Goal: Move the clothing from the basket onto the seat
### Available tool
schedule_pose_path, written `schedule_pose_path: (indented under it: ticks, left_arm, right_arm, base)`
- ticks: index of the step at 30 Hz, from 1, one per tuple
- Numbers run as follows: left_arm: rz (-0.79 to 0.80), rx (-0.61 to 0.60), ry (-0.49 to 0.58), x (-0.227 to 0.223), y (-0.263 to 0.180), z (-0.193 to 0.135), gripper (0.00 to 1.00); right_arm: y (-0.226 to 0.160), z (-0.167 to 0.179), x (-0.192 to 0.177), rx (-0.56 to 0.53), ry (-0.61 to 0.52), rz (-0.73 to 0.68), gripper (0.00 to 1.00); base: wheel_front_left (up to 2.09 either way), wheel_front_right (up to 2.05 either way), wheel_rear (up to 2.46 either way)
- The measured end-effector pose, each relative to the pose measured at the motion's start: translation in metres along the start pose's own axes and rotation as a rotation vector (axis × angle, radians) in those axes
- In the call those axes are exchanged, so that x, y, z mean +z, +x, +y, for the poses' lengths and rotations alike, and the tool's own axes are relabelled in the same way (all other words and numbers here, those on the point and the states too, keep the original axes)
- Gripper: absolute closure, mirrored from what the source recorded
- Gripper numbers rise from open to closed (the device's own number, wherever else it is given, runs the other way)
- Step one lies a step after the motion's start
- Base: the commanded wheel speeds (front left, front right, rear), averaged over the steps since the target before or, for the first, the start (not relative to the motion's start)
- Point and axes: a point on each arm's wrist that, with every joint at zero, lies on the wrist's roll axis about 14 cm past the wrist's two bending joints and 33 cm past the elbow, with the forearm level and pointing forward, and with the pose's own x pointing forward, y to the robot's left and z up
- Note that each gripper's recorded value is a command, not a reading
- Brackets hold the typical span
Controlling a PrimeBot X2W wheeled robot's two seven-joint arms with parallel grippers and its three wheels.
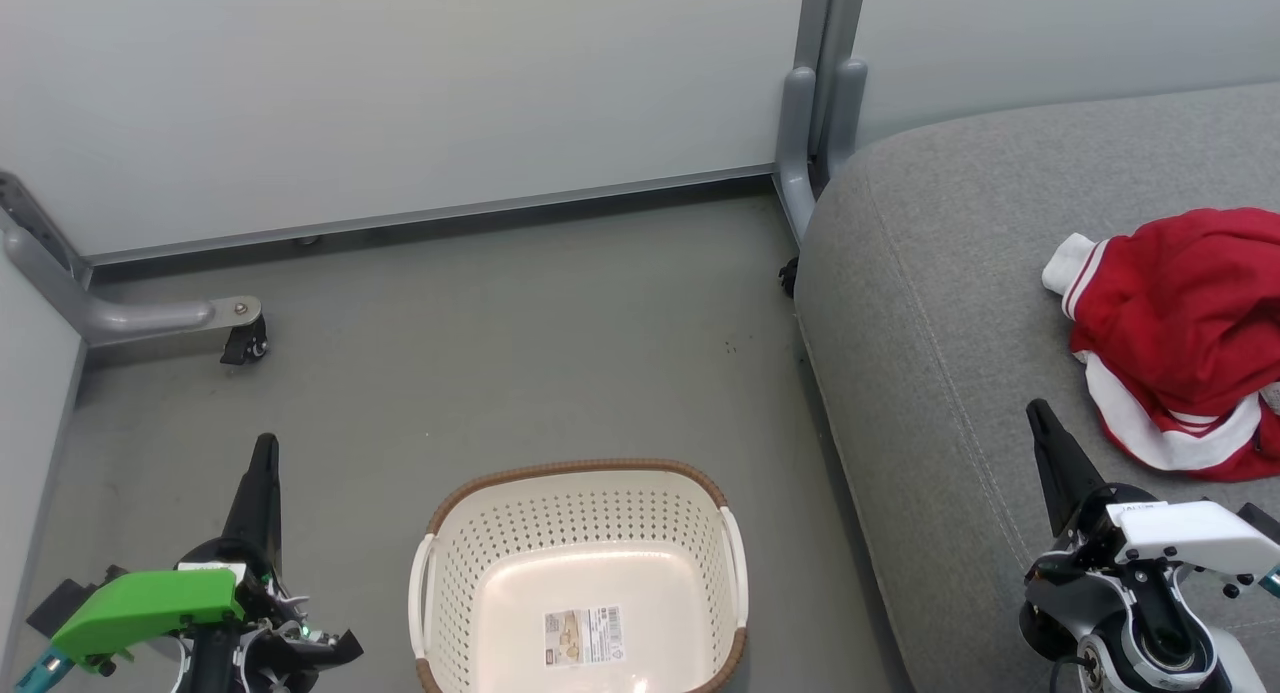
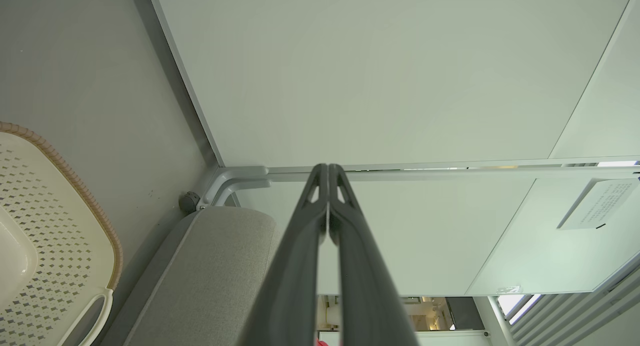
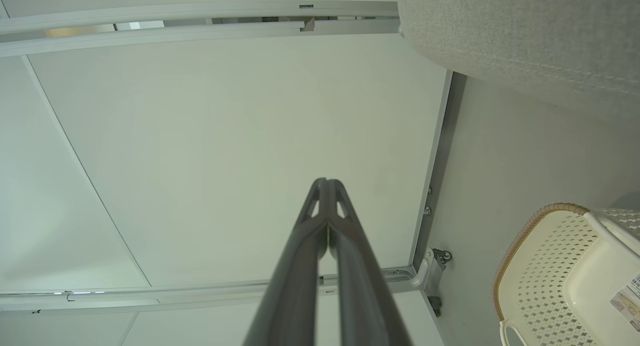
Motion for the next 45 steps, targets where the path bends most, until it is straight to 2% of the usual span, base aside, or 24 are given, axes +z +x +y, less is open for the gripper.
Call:
schedule_pose_path:
  ticks: [45]
  left_arm:
    - [0.001,0.0,0.002,0.0,0.0,0.0,1.0]
  right_arm:
    - [0.0,-0.0001,0.0002,0.0,0.002,-0.002,1.0]
  base:
    - [0.0,0.0,0.0]
